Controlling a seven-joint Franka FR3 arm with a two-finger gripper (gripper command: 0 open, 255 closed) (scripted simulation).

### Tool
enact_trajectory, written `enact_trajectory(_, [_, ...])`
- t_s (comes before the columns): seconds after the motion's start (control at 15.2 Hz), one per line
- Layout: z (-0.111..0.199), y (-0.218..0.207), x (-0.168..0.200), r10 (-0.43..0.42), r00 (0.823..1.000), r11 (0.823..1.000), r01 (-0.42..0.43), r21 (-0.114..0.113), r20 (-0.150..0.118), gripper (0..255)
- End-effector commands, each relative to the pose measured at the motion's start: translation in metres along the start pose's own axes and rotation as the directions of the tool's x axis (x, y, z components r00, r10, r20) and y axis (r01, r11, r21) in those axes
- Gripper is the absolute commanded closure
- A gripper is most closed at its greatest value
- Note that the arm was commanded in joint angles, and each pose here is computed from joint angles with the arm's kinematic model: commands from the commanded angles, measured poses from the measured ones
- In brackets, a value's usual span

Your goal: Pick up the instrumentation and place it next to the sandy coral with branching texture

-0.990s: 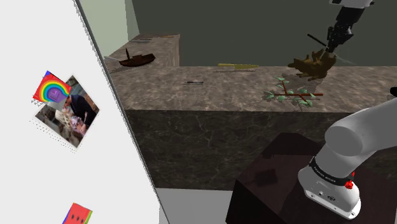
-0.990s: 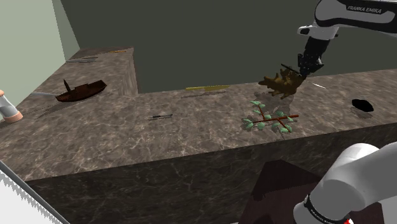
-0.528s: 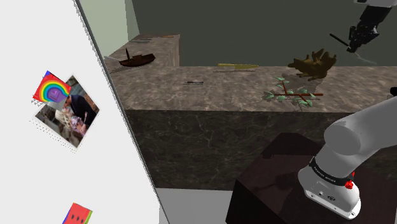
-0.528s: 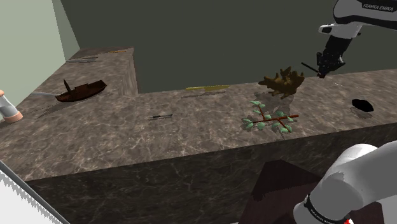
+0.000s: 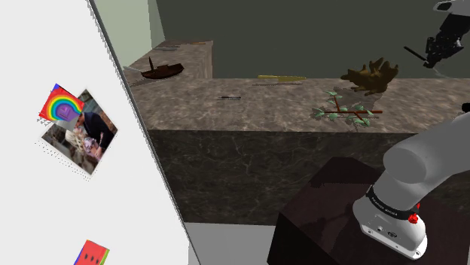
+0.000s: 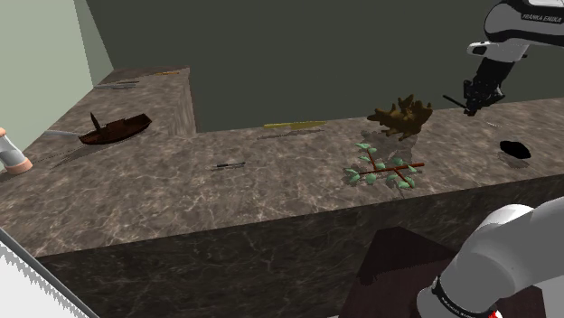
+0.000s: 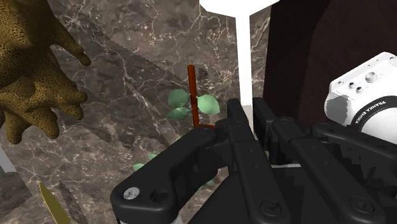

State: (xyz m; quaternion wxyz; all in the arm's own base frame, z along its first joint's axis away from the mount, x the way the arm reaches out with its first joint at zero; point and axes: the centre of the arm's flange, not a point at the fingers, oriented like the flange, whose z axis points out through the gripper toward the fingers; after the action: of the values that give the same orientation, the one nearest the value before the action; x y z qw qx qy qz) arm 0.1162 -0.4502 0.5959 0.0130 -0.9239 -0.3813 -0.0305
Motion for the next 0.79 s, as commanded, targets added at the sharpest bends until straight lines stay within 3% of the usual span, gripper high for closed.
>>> enact_trajectory(0.0, [0.011, 0.0, 0.0, 0.0, 1.0, 1.0, 0.0, 0.0, 0.0, 255])
enact_trajectory(0.73, [0.069, 0.0, -0.004, 0.0, 1.0, 1.0, 0.0, 0.0, 0.0, 255])
